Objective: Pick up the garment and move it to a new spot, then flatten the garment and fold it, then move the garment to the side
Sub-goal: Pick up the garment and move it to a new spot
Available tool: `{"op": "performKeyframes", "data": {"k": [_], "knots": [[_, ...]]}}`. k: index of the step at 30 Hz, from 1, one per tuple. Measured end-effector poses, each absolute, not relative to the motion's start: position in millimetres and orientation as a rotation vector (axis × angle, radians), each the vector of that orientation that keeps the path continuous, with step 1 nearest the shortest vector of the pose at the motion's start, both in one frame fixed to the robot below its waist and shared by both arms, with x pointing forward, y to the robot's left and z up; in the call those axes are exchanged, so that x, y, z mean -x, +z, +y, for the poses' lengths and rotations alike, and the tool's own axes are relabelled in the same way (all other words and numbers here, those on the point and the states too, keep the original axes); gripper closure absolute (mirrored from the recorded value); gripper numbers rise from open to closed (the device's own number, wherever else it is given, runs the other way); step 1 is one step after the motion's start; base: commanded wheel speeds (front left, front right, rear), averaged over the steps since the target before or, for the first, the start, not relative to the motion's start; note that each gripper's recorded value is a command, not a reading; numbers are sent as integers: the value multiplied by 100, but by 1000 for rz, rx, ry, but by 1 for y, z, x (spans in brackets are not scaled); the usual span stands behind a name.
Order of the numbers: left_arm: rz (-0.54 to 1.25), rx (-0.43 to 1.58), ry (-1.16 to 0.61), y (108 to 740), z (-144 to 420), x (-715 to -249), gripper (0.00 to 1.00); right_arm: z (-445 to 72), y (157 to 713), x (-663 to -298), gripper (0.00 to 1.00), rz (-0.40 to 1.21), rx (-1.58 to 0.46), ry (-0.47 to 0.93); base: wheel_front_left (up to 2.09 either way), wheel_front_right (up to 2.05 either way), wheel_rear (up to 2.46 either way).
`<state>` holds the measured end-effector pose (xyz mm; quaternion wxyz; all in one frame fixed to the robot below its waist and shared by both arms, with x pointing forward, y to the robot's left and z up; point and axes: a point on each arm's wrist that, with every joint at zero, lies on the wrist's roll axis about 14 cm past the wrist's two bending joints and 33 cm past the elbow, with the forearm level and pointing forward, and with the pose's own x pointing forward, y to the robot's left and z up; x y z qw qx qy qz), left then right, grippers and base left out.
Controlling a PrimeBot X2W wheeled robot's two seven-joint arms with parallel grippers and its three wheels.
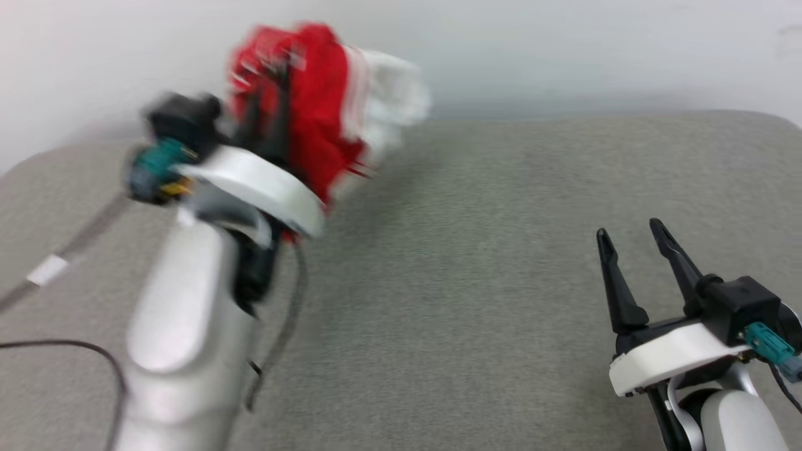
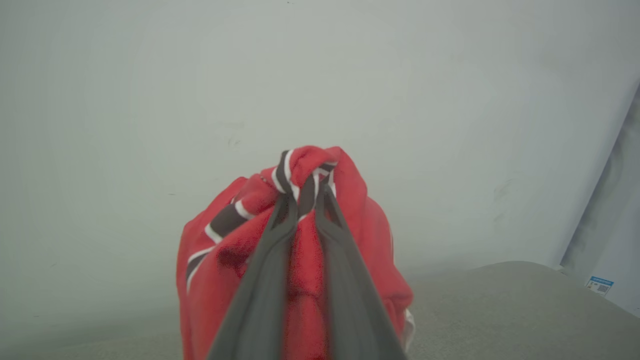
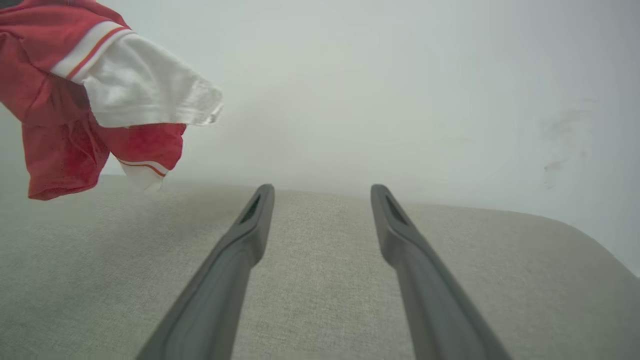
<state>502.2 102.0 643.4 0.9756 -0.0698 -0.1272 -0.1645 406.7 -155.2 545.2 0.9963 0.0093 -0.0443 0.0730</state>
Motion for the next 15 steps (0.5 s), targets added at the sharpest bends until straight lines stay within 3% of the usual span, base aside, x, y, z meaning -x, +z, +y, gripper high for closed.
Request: {"op": "performKeyframes", "data": {"k": [7,15], "knots": [[-79,242,-582,572,1,-458,100,-180,537,-394,0,-64,-28,73,0,0,0],[308,265,-670,450,-32,-384,100,-187,525,-398,0,-33,-35,53,0,0,0]]}}
